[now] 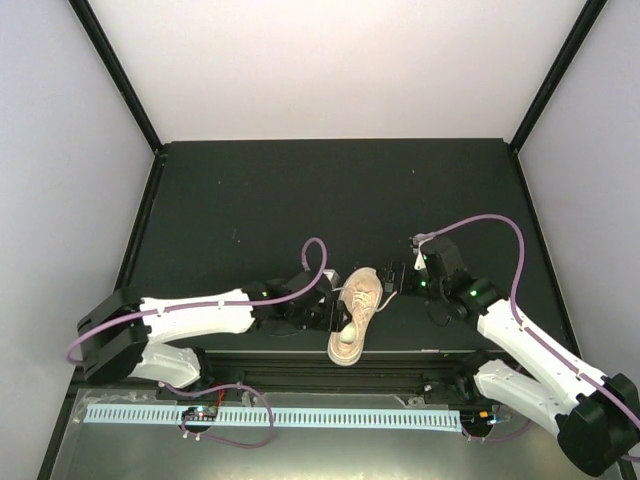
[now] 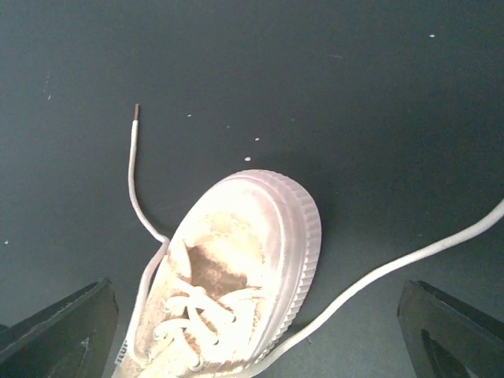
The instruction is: Tie the shoes
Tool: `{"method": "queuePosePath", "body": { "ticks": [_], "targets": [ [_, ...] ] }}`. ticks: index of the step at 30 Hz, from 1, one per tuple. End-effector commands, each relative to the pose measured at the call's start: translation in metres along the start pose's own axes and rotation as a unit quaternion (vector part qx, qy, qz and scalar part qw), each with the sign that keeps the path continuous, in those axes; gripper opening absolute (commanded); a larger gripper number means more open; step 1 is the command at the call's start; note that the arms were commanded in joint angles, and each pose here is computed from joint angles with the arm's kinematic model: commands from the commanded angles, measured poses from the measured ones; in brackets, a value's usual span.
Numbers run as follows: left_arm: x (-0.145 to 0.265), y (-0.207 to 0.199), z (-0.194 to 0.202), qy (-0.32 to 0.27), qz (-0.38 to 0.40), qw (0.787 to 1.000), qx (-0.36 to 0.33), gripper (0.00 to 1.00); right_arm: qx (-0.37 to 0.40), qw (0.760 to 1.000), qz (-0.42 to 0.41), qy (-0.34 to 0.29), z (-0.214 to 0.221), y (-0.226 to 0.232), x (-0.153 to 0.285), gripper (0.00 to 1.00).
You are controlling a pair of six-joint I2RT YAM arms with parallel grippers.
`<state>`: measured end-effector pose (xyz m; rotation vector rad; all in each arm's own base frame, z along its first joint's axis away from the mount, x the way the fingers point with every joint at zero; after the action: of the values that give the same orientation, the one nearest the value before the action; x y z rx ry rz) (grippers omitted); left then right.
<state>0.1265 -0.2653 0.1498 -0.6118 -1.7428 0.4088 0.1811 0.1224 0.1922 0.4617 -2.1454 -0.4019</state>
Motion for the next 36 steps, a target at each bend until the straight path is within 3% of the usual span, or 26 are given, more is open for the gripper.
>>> {"method": "queuePosePath", "body": {
  "ticks": [1,5,9,14,19,23,30,36],
  "targets": [
    [0.03,-0.012,-0.017,-0.077,0.032,0.996,-0.017,0.71,0.056,0.998,-0.023,-0.009,-0.017,0.016,0.01,1.0],
    [0.052,-0.005,-0.034,-0.104,-0.004,0.992,-0.076,0.85,0.074,0.996,-0.049,-0.016,-0.029,0.029,0.011,0.99],
    [0.079,0.018,-0.06,-0.106,-0.028,0.988,-0.104,0.92,0.08,0.994,-0.08,0.002,-0.038,0.047,-0.002,0.79],
    [0.125,0.064,-0.098,-0.165,-0.059,0.98,-0.095,0.98,0.117,0.991,-0.05,0.031,-0.043,0.077,-0.028,0.77],
    [0.162,0.114,-0.118,-0.225,-0.08,0.97,-0.037,0.99,0.143,0.987,-0.024,0.071,-0.04,0.106,-0.07,0.75],
    [0.171,0.138,-0.116,-0.24,-0.107,0.965,-0.012,0.99,0.168,0.981,-0.004,0.101,-0.039,0.125,-0.103,0.69],
    [0.175,0.151,-0.113,-0.244,-0.12,0.962,-0.007,0.99,0.196,0.968,0.021,0.158,-0.026,0.139,-0.16,0.53],
    [0.177,0.153,-0.115,-0.25,-0.118,0.961,-0.004,0.99,0.207,0.962,0.054,0.168,-0.022,0.148,-0.192,0.51]
  ]
}}
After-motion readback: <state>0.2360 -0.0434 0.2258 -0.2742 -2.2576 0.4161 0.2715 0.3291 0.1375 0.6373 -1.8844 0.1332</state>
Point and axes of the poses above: each gripper's point midway between its finger pads, its own x axis back along the fingers, its own y axis along the line the jaws close on, z = x × y, the point moved 9 cm from there along x, back along the fingers, and after that the axes turned 3 degrees about x, right-handed, at the moved point
